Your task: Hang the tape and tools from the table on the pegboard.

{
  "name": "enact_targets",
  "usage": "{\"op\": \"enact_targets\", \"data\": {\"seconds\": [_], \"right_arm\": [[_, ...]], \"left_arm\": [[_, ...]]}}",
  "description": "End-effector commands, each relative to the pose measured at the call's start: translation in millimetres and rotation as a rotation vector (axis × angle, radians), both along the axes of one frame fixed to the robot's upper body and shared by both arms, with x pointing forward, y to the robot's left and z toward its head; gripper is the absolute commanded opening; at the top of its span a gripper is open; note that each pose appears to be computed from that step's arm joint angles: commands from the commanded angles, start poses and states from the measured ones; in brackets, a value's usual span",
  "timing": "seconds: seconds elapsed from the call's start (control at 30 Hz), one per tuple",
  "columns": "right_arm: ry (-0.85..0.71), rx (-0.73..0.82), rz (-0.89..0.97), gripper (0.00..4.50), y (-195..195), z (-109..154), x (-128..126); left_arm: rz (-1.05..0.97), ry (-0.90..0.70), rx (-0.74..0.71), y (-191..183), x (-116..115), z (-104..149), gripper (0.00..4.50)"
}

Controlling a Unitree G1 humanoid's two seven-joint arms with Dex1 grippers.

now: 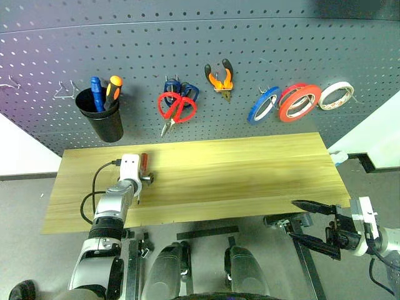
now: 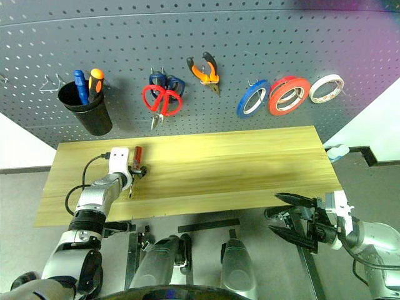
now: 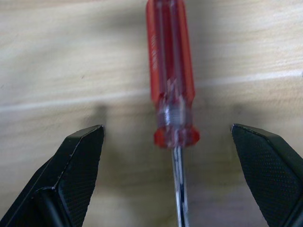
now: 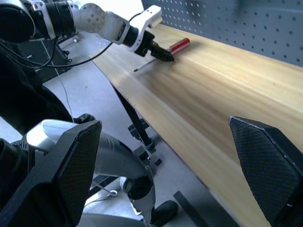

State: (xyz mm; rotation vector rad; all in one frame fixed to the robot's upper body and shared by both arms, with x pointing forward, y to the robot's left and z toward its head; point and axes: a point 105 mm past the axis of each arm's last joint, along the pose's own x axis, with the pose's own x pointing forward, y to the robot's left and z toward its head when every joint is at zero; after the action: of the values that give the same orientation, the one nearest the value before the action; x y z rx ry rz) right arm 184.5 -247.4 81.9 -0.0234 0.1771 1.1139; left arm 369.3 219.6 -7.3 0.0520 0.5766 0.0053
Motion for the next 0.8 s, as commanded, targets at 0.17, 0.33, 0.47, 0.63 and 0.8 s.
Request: {"op": "enact_targets", "data": {"seconds": [0.17, 0.33, 0.47, 0.63, 0.8], "right_arm": [[0.006, -0.013, -0.041, 4.50, -36, -24, -4], [0.023, -0.032, -0.082, 4.50, -48, -42, -2], [0.017, -0.033, -0.071, 4.50, -43, -51, 1], [0.014, -0.039, -0.078, 4.50, -44, -55, 13], [0.007, -0.039, -0.083, 4.50, -44, -55, 24]], "left_arm": [[0.016, -0.016, 0.015, 8, 6, 3, 3.93], [0.050, -0.010, 0.021, 10, 3, 1, 2.21], [0.054, 0.016, 0.005, 8, 0, -4, 0.87], [0.062, 0.040, -0.013, 4, -5, -10, 0.85], [0.059, 0.047, -0.005, 4, -15, -9, 0.85]]}}
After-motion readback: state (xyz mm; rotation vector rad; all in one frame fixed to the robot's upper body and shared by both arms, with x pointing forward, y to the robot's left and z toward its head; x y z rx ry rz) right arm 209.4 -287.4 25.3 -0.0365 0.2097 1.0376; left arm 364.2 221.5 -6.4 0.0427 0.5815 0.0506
